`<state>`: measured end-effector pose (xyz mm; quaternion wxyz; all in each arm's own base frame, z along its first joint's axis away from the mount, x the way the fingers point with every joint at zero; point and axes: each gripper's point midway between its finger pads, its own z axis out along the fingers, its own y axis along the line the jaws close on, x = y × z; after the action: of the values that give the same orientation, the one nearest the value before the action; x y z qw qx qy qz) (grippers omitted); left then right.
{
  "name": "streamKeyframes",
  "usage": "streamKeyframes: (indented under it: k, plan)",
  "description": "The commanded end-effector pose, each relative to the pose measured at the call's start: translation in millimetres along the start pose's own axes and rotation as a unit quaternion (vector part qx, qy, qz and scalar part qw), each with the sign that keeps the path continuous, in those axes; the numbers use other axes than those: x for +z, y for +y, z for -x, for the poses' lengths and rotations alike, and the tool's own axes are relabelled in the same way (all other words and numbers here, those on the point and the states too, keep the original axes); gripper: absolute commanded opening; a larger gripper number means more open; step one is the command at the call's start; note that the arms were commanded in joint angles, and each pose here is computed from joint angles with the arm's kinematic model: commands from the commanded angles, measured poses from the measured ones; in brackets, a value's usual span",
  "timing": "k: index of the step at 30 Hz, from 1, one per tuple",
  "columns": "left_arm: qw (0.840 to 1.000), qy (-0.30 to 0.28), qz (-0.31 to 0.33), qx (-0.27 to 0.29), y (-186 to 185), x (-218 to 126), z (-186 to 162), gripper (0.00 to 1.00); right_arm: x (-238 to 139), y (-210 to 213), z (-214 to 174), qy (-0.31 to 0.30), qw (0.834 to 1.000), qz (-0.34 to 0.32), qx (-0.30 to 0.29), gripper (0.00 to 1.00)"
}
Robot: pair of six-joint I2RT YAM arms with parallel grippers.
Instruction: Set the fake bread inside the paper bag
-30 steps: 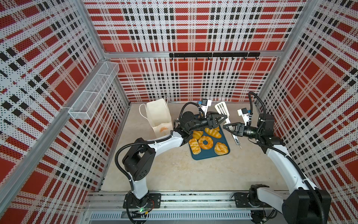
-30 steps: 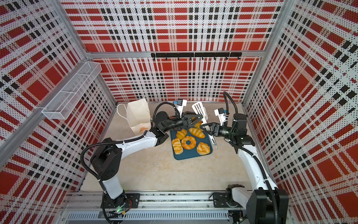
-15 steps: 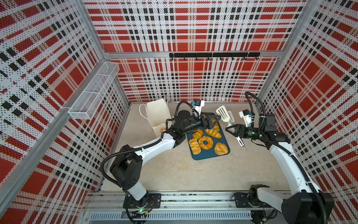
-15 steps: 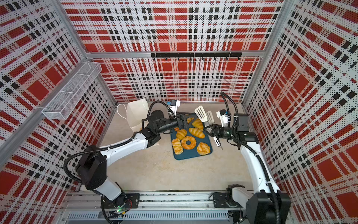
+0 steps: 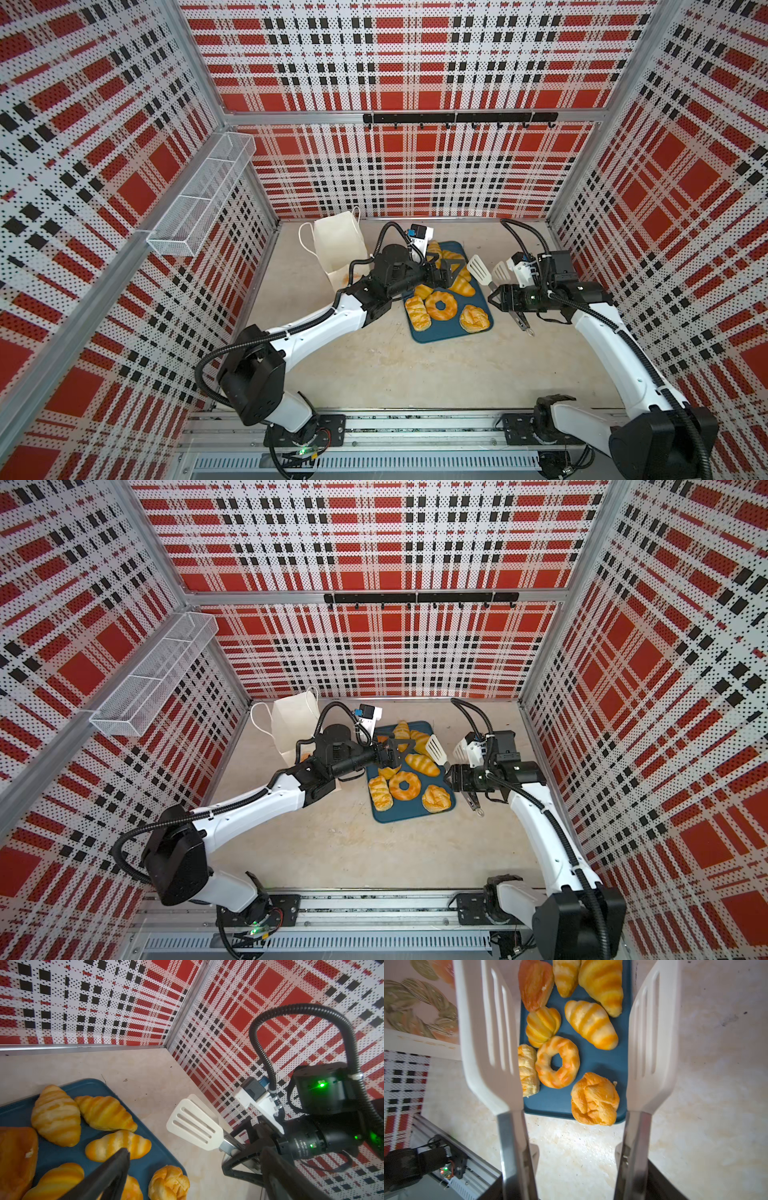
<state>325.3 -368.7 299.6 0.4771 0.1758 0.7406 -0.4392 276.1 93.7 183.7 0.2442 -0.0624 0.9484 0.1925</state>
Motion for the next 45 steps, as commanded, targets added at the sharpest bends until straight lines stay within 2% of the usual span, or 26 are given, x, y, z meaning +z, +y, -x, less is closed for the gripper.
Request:
streamKeyframes:
  k: [1,11,19,24,34,45]
  plan:
    - [0.998,0.006,0.046,0.042,3,-13,-6,1.0,-4,-5,-5,0.004,0.998,-0.057,-0.038,0.71]
    - [0.988,0.022,0.11,0.104,-4,-48,-26,0.99,6,6,-26,0.069,0.989,-0.122,-0.05,0.7]
    - [0.972,0.043,0.162,0.166,-9,-81,-50,0.99,4,5,-61,0.08,0.987,-0.141,-0.013,0.69]
    - [0.97,0.05,0.168,0.171,-8,-97,-65,0.99,10,2,-87,0.102,0.984,-0.145,0.003,0.68]
    - [0.959,0.081,0.205,0.18,1,-135,-88,0.99,31,11,-105,0.147,0.974,-0.174,-0.006,0.69]
    - [0.958,0.094,0.236,0.133,13,-182,-110,0.99,44,20,-117,0.178,0.968,-0.176,-0.011,0.66]
